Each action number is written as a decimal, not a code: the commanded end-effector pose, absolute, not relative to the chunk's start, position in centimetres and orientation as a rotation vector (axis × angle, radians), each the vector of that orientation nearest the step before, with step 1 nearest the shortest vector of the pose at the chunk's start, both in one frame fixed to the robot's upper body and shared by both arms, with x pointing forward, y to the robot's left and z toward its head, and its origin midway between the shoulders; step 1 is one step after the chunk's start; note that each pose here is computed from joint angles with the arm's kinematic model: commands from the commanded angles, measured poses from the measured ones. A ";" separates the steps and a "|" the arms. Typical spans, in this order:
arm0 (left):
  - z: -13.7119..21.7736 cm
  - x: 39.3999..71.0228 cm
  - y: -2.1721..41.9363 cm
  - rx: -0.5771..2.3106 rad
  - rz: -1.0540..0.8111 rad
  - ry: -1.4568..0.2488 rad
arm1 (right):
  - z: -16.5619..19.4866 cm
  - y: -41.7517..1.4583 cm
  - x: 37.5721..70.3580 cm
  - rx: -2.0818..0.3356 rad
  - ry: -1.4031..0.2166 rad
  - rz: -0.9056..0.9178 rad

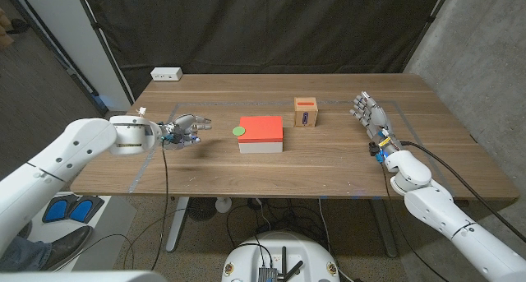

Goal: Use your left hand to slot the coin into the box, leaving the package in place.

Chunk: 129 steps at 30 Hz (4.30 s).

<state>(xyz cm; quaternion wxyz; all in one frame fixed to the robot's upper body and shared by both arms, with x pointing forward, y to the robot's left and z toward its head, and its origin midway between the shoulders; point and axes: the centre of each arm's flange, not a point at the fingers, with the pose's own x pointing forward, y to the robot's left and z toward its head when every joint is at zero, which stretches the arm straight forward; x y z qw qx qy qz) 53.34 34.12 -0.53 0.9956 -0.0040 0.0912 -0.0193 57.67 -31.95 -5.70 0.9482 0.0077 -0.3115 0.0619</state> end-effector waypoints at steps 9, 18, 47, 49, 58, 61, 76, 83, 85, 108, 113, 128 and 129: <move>-0.4 53.5 32.8 -0.035 -0.140 0.332 | -6.2 -33.2 57.5 0.010 -0.612 0.116; -0.9 54.1 31.7 -0.034 -0.144 0.337 | -6.4 -33.7 57.4 0.006 -0.610 0.114; -0.9 55.9 27.3 0.015 -0.154 0.351 | -7.7 -36.1 57.5 0.034 -0.592 0.090; -0.8 55.8 27.2 0.021 -0.148 0.349 | -7.7 -36.2 57.6 0.034 -0.595 0.090; -0.6 55.4 27.0 0.018 -0.119 0.345 | -7.9 -36.5 57.9 0.045 -0.595 0.091; -0.6 55.4 27.0 0.015 -0.124 0.343 | -8.0 -36.6 58.0 0.043 -0.595 0.093; -0.8 55.7 26.2 0.012 -0.137 0.344 | -8.7 -37.0 58.2 0.051 -0.585 0.085; -0.6 55.6 25.8 0.016 -0.125 0.342 | -9.3 -37.3 58.4 0.066 -0.579 0.082; -0.5 55.6 25.8 0.016 -0.123 0.341 | -9.3 -37.3 58.5 0.064 -0.581 0.084; -0.8 55.4 25.7 0.025 -0.095 0.347 | -10.2 -37.6 59.2 0.083 -0.571 0.088; -0.8 55.5 25.6 0.031 -0.099 0.344 | -10.4 -37.5 59.3 0.082 -0.568 0.091; -0.4 55.7 25.9 0.028 -0.113 0.301 | -9.1 -36.6 58.5 0.069 -0.602 0.089; -0.5 55.8 26.1 0.020 -0.116 0.292 | -8.9 -36.5 58.3 0.067 -0.606 0.087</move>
